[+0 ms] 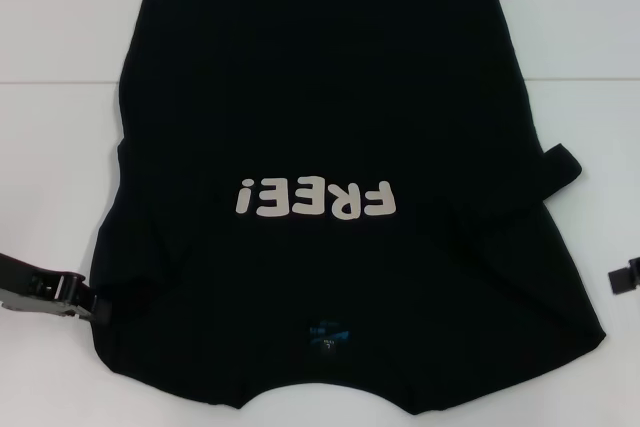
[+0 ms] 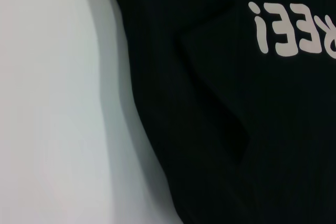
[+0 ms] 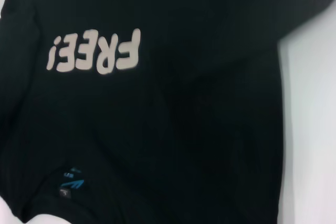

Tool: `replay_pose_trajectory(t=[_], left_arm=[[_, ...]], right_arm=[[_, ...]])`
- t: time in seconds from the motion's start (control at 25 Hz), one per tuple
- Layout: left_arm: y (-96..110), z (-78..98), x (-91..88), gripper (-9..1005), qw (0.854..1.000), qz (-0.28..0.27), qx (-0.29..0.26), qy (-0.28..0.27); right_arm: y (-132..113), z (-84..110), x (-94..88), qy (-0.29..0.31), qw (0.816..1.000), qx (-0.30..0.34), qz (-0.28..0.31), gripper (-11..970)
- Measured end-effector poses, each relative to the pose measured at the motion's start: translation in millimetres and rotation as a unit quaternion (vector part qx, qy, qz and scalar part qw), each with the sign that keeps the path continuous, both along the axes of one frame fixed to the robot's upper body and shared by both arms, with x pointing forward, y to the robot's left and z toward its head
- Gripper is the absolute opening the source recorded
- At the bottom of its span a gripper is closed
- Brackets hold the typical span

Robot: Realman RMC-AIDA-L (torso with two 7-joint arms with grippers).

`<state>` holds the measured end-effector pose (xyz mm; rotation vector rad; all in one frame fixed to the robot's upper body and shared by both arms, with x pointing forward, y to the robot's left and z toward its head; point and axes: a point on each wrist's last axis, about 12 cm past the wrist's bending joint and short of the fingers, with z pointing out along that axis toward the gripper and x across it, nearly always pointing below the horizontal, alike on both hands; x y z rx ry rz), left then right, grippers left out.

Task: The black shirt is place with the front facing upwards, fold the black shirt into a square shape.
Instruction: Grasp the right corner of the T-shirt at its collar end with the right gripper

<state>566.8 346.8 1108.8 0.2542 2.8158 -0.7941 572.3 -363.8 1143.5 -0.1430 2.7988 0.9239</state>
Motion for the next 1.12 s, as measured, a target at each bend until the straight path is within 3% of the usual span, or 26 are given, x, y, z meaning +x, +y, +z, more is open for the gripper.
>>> replay_pose_trajectory(t=[0.2,0.64,1.12], left_arm=[[-1.3,0.7,1.3,57,1.000,-0.002,0.000,-0.001],[-3.6,0.5,2.2,57,1.000,-0.007,-0.001,-0.005],[-3.7,0.5,2.3,58,1.000,-0.008,-0.001,-0.005]], right_arm=[[2.8,-19.4,-2.5,0.016,1.000,0.003,-0.011,701],[20.7,-42.7,-1.5,0.013,1.000,-0.019,0.003,699],[25.9,-51.7,-2.5,0.012,1.000,-0.022,0.007,701]])
